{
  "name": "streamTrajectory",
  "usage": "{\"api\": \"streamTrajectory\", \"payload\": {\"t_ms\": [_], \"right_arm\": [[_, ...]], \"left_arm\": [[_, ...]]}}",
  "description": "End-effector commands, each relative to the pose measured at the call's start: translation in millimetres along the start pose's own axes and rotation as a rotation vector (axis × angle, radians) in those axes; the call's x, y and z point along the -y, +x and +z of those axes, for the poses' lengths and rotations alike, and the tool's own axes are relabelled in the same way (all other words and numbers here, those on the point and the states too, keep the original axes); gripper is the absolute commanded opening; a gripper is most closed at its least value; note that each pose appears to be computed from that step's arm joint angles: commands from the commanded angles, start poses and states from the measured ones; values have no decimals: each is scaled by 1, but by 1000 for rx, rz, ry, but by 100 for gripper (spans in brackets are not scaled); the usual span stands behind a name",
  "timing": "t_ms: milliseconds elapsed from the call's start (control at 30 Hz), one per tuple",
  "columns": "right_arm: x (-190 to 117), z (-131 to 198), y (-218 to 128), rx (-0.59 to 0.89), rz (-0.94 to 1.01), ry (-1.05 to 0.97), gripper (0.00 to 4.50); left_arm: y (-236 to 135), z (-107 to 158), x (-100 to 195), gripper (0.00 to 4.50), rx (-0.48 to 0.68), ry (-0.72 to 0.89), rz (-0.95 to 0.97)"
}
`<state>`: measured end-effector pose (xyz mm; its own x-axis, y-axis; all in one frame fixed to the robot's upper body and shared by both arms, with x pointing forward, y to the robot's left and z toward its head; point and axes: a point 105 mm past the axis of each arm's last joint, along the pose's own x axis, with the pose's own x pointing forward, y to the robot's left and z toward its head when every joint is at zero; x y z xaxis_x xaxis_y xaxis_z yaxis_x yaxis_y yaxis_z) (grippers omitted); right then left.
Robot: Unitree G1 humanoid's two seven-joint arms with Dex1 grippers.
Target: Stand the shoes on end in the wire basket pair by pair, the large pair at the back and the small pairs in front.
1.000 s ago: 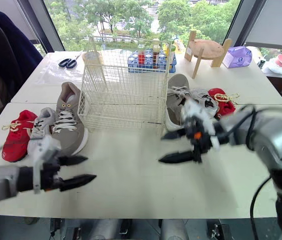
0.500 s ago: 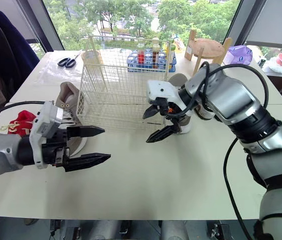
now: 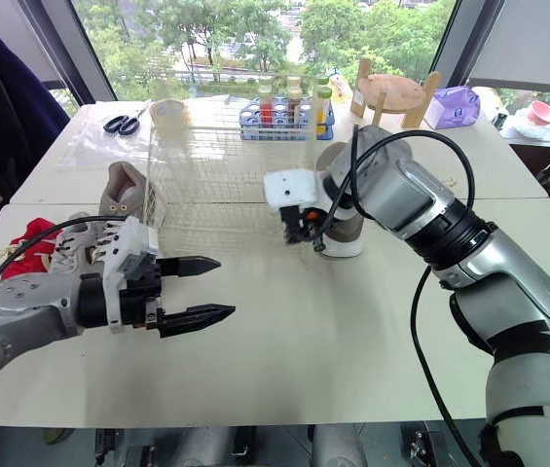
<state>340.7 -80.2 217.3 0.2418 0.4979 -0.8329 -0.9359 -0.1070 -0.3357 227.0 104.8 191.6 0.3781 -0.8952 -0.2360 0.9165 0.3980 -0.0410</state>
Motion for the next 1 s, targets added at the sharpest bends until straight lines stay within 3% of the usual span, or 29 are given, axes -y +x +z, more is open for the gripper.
{"api": "streamTrajectory", "payload": {"t_ms": [33,167,300,467,600,767,867,933,1000], "right_arm": [[-3,15,-10,40,-22,-53,6],[11,15,-16,35,-136,-94,6],[18,28,-10,104,-163,12,6],[-2,35,-2,134,-88,139,6],[-3,18,6,65,-154,126,6],[-5,19,11,75,-163,128,6],[-5,15,10,62,-178,92,103],[-13,21,5,103,-130,89,204],[-18,46,-15,243,-66,157,303]], "left_arm": [[2,6,-1,450,25,37,5],[1,2,-3,450,18,34,19],[4,2,-3,450,12,38,16],[0,1,-7,450,2,43,37],[2,0,-4,450,5,39,35],[3,1,-6,450,4,40,33],[4,0,-7,450,3,39,29],[4,0,-6,450,2,37,26],[3,-2,-6,450,-1,32,26]]}}
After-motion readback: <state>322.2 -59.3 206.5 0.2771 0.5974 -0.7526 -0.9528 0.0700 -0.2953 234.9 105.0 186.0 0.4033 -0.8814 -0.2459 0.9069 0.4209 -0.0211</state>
